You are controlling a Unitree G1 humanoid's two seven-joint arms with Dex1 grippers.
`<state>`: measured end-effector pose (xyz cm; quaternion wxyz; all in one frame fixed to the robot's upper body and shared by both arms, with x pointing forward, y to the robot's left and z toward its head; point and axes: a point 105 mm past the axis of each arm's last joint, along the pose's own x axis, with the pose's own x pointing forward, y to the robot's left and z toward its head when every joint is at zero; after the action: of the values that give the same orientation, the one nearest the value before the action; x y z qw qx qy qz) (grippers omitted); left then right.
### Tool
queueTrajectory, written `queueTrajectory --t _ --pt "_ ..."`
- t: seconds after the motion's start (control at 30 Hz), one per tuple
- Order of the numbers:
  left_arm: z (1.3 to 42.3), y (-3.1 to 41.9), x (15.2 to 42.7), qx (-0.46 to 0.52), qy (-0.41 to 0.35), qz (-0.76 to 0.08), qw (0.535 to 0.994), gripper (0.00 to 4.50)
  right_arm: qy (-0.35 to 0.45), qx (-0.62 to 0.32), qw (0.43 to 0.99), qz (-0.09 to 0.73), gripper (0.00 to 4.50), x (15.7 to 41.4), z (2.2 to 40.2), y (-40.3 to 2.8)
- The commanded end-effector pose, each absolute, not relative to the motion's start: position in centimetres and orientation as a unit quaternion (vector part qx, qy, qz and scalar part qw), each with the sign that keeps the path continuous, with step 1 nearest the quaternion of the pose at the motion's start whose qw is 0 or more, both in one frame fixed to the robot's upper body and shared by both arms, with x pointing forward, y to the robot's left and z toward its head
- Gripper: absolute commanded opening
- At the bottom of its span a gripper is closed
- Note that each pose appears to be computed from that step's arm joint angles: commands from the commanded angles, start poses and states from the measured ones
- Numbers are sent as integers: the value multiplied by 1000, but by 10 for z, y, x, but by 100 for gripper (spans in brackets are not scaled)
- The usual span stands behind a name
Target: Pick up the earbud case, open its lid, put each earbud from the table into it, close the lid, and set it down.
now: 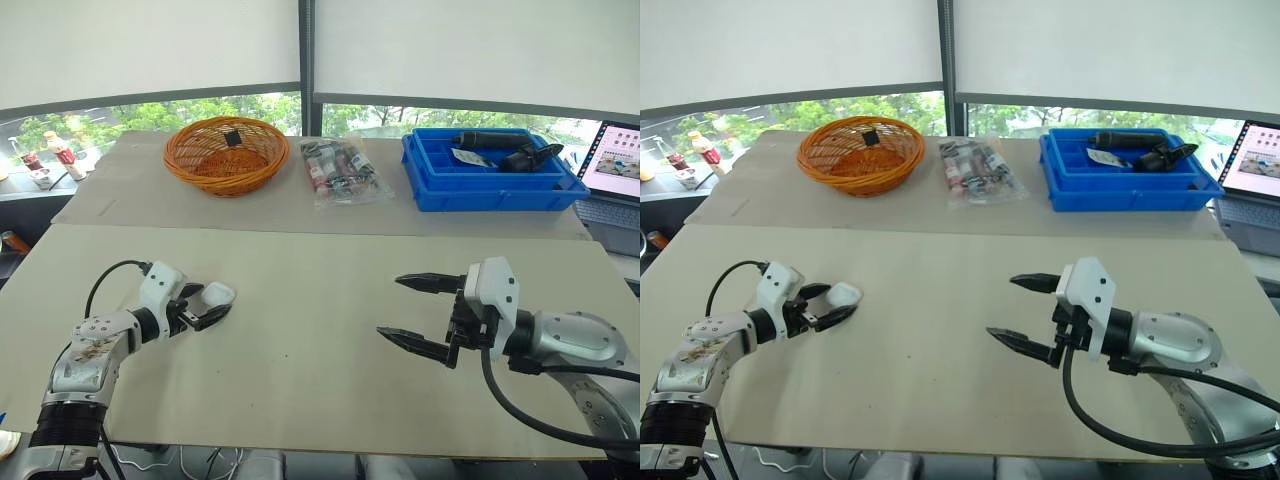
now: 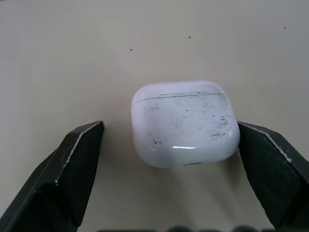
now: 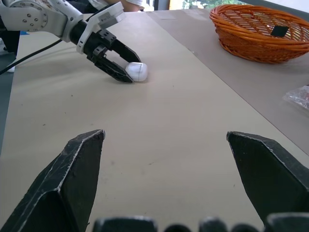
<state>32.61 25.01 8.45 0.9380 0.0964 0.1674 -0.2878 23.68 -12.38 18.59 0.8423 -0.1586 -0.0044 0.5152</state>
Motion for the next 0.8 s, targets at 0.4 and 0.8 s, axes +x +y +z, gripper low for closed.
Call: queueTrajectory --t 0.4,0.8 --pt "86 203 316 103 112 -389 909 251 -8 -151 851 503 450 234 191 -123" --pt "138 88 281 210 -160 -538 800 251 160 31 848 505 450 231 165 -96"
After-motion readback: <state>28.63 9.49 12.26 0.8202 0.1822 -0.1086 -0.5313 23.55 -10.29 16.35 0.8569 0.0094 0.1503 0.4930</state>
